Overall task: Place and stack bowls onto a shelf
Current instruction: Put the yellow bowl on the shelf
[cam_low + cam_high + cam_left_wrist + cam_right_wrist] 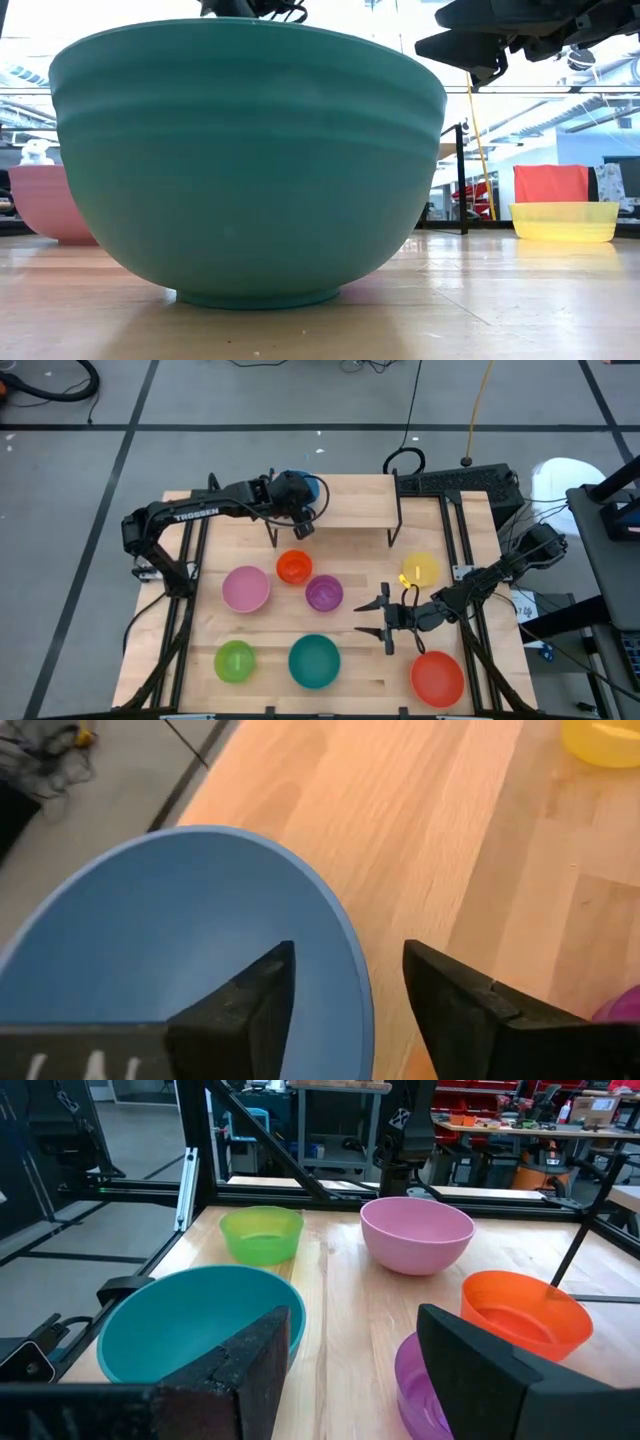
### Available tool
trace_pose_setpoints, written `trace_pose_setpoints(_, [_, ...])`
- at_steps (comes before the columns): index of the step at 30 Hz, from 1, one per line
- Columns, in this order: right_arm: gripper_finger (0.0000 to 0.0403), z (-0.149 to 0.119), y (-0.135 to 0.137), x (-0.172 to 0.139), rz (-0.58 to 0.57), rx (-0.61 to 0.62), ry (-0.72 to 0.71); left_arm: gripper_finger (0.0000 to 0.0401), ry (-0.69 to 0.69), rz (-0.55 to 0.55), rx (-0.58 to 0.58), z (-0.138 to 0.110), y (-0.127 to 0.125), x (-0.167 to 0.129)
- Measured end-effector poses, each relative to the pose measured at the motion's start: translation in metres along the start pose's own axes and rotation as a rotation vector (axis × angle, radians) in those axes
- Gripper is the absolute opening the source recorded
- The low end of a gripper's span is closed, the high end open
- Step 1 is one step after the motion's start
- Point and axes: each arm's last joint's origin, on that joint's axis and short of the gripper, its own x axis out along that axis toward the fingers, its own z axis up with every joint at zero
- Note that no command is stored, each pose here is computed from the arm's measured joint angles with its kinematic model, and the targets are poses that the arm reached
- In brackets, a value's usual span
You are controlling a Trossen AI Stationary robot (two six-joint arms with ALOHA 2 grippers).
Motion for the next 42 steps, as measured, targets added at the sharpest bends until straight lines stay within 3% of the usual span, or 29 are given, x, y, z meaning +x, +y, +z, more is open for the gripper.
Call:
trace_pose_setpoints(4, [0.0212,0.000,0.000,0.000,0.000,0.000,0.000,0.0199,-0.026,0.027,0.024,0.002,-0.004,-0.012])
trace_pose_setpoints(13, [0.0212,0.000,0.000,0.000,0.000,0.000,0.000,0.0200,-0.113,-0.030,0.058,0.005,-0.023,-0.058])
trace_pose_setpoints(20, [0.0212,0.000,-0.002,-0.004,-0.008,0.040,0.038,0.0200,-0.121,-0.125,0.117,-0.004,-0.053,-0.093])
trace_pose_setpoints(26, [0.0212,0.003,-0.008,-0.016,-0.025,0.096,0.112,0.0200,-0.100,-0.205,0.191,-0.012,-0.087,-0.105])
trace_pose_setpoints(34, [0.0212,0.003,-0.022,-0.041,-0.071,0.142,0.268,0.0200,-0.154,-0.236,0.222,-0.039,-0.131,-0.094])
trace_pose_setpoints(42, [0.0212,0.016,-0.039,-0.066,-0.234,0.132,0.592,0.0200,-0.196,-0.294,0.258,-0.068,-0.163,-0.082])
